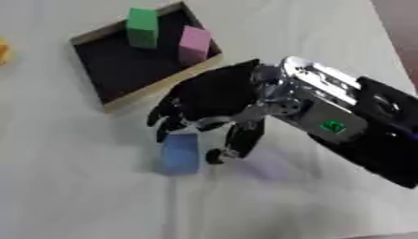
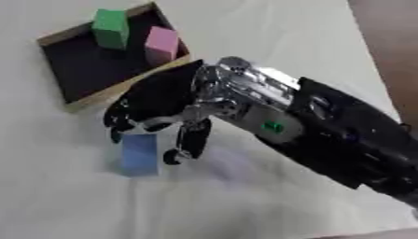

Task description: Pick up objects on the table and place them in the box.

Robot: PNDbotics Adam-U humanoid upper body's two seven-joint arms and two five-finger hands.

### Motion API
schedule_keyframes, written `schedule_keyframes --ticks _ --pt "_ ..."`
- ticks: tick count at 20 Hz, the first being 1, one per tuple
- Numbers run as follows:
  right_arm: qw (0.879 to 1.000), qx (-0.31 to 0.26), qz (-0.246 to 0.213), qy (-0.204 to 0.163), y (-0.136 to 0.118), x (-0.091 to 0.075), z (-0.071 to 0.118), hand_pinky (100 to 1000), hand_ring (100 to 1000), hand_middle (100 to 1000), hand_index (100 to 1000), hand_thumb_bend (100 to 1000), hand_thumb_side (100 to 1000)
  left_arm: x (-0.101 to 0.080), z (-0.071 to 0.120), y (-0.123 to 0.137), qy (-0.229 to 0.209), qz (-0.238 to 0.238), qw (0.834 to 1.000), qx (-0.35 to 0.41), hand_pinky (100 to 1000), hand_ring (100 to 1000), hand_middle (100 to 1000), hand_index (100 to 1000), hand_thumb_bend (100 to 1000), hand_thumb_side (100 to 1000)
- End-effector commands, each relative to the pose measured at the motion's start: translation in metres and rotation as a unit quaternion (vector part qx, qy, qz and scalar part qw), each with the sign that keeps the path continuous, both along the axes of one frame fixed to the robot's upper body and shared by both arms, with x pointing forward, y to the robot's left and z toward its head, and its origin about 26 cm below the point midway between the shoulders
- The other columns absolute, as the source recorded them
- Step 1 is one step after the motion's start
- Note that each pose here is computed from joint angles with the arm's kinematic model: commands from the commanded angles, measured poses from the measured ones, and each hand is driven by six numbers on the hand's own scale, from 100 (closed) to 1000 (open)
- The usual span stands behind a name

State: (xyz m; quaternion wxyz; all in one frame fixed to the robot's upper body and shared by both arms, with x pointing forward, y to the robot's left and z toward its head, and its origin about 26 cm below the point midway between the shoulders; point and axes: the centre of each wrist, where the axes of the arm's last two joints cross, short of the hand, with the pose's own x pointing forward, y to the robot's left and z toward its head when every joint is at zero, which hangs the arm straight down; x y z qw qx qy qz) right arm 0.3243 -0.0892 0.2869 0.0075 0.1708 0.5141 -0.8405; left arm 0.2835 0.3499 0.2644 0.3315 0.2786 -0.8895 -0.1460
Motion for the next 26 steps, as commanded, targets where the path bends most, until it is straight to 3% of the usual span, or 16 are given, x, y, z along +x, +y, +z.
schedule_keyframes --ticks 1,6,12,16,21,26 --pt "1.000 0.001 0.016 -0.002 0.001 -0.006 0.010 941 940 936 868 313 100 -0.004 0.008 -0.001 -0.011 -0.005 1.000 0.007 744 808 793 869 303 782" --pt "1.000 -0.001 0.019 0.001 0.005 -0.005 0.008 940 941 939 871 327 100 -0.004 0.008 -0.002 -0.011 -0.008 1.000 0.004 743 808 792 866 300 784" --pt "1.000 -0.007 0.003 -0.008 0.003 0.009 -0.001 943 947 946 870 365 100 -0.004 0.008 -0.003 -0.012 -0.011 1.000 0.001 743 808 793 864 295 787" --pt "1.000 -0.013 0.006 -0.016 0.002 0.013 -0.005 999 1000 958 860 411 100 -0.004 0.008 -0.003 -0.012 -0.012 1.000 0.000 743 809 793 862 292 790" --pt "1.000 -0.016 0.012 -0.016 0.002 0.013 -0.002 1000 1000 959 848 450 367 -0.004 0.007 -0.003 -0.011 -0.013 1.000 -0.002 743 809 793 862 287 792" --pt "1.000 -0.019 0.009 -0.005 0.002 0.011 0.001 997 1000 954 848 450 346 -0.004 0.006 -0.003 -0.010 -0.015 1.000 -0.004 743 809 793 862 280 795"
